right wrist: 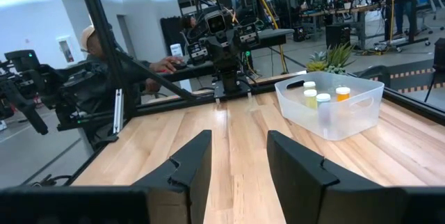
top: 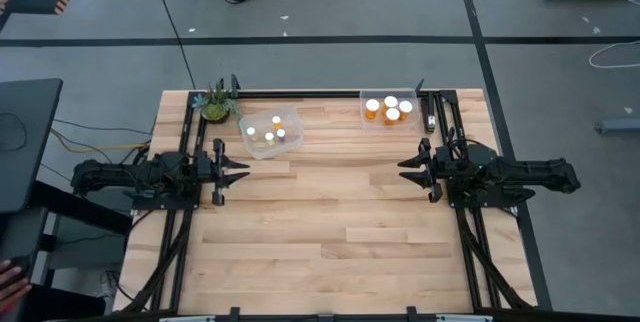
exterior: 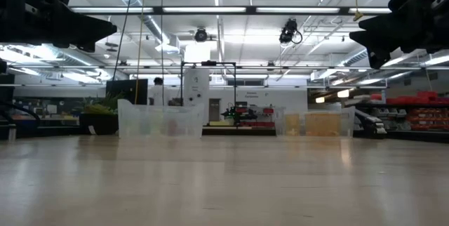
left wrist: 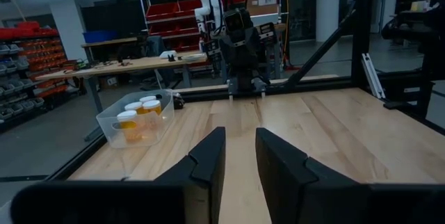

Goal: Pick and place medicine bottles into bin by pill shape (circle, oval)
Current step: Return to Home Position

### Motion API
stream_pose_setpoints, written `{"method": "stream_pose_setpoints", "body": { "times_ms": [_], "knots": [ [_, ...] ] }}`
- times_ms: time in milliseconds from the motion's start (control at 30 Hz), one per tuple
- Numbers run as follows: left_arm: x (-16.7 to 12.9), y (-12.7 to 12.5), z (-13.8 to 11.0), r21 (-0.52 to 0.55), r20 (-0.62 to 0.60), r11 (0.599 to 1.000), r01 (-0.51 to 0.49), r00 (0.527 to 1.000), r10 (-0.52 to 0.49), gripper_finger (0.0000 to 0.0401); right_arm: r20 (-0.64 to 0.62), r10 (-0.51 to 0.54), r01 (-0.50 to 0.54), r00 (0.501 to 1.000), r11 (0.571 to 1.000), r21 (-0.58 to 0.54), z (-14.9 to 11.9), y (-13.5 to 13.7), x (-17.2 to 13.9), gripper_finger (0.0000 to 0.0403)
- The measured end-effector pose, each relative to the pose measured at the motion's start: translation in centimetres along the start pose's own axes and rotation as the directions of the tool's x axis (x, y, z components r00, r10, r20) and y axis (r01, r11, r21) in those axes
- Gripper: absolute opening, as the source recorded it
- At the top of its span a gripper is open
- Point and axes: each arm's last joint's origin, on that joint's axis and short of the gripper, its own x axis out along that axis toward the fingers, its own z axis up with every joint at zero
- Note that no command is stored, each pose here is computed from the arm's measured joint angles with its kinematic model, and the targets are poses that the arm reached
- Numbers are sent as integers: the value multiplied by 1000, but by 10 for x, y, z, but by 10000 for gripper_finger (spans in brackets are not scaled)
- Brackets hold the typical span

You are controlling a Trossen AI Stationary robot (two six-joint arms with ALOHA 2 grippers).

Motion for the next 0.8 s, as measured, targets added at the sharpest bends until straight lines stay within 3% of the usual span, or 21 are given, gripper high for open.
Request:
{"method": "stream_pose_setpoints", "body": {
  "times_ms": [800],
  "knots": [
    [0,0,0,0,0,1000,0,1000,0,85,0,0,0,1000,1000,0,0,0,0,147]
  ]
}}
